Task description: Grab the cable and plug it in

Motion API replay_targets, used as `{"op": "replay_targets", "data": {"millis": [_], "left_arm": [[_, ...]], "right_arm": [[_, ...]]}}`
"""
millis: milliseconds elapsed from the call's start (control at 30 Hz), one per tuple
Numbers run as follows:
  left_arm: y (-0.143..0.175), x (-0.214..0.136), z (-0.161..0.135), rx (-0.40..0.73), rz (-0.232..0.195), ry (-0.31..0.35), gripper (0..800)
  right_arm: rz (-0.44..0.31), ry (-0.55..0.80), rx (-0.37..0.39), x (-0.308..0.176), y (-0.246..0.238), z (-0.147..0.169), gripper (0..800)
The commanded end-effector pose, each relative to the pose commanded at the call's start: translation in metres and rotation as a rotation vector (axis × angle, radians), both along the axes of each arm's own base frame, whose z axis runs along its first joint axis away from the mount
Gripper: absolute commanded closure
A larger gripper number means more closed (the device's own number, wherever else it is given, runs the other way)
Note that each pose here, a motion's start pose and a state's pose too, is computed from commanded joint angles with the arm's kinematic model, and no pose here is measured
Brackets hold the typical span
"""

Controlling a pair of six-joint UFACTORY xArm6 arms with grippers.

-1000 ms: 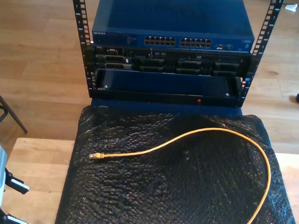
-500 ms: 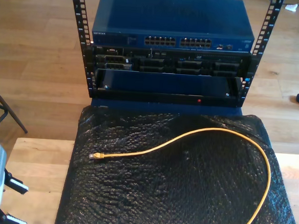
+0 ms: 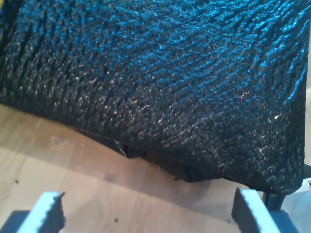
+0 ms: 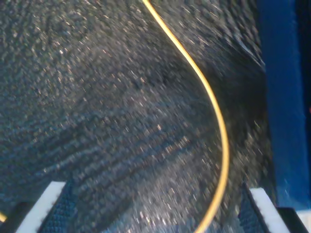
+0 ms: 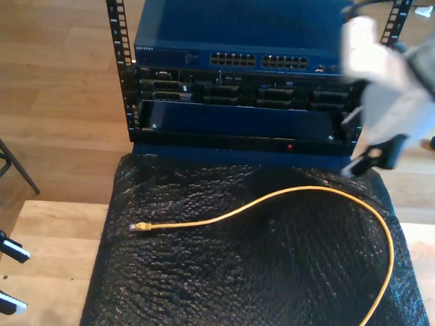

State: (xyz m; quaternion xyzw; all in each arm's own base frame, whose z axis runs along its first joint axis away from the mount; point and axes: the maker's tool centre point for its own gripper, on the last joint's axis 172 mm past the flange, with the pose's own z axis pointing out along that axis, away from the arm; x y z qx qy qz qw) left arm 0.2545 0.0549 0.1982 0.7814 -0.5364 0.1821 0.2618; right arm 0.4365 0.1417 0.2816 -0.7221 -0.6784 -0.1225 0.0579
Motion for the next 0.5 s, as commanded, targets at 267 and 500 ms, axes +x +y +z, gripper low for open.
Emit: {"op": "replay_targets", "data": {"millis": [267,500], "left_arm": [[0.010,-0.009,-0.009,0.036,-0.022,0.037,0],[0.015,-0.006,-0.016,0.054,0.000,0.028,0]], "right_arm": [[-0.010,0.015,-0.073,0.000,0.070,-0.040,11],[0.042,0.013,-0.129,0.004,0.129,-0.081,29]]}}
